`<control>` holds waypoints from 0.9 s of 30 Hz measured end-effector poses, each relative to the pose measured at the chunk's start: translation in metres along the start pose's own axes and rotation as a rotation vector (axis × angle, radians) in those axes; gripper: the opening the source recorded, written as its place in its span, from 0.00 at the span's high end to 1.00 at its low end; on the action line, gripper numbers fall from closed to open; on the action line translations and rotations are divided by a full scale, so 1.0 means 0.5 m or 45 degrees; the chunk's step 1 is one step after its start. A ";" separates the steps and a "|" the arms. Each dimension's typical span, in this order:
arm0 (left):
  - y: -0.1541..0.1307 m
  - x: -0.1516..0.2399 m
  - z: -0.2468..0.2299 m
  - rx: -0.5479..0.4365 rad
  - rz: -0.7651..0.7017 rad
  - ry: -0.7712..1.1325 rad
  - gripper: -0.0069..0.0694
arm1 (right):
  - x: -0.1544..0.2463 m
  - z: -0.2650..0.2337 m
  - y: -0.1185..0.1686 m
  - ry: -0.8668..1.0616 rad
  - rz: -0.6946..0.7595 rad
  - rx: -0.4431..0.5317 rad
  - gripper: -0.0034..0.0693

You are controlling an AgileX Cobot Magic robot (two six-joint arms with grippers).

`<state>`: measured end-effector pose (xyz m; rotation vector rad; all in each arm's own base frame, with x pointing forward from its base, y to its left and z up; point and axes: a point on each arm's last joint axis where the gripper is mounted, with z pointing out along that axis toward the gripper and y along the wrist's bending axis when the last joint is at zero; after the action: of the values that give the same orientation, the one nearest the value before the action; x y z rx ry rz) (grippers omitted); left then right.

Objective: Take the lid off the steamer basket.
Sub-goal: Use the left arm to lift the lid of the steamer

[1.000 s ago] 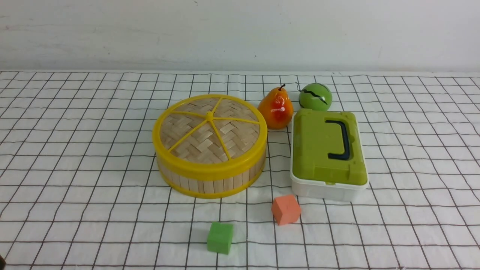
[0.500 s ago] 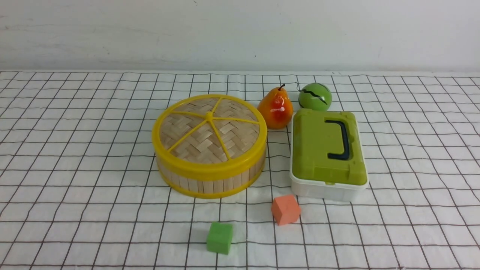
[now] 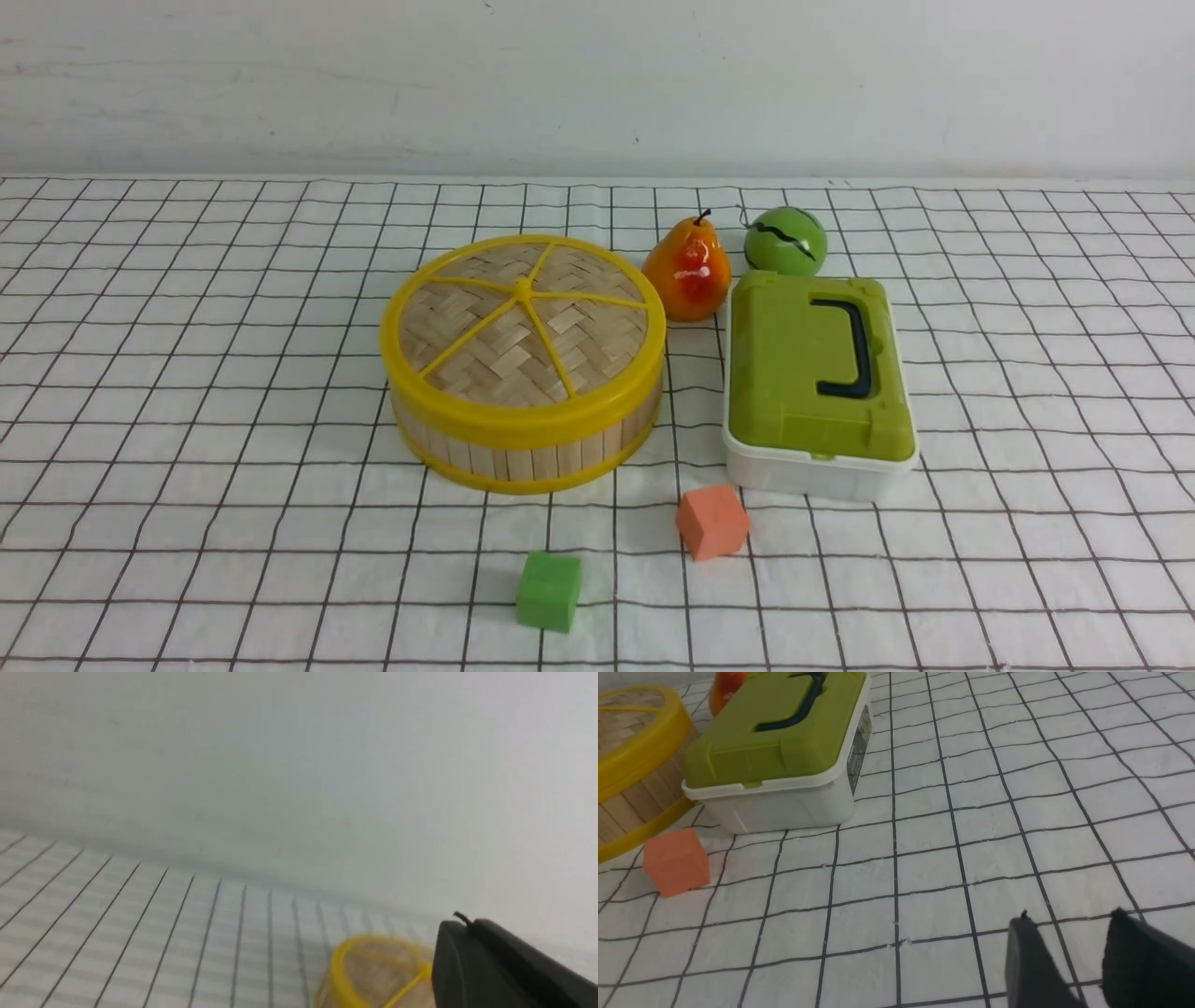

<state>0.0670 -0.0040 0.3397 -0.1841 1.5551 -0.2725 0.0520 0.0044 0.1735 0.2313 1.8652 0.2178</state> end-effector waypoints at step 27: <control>-0.181 0.135 0.581 0.309 -0.047 1.232 0.93 | 0.000 0.000 0.000 0.000 0.000 0.000 0.62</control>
<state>0.3515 -0.1259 0.3045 0.1415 2.4506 -0.6357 0.0520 0.0044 0.1735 0.2313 1.8652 0.2178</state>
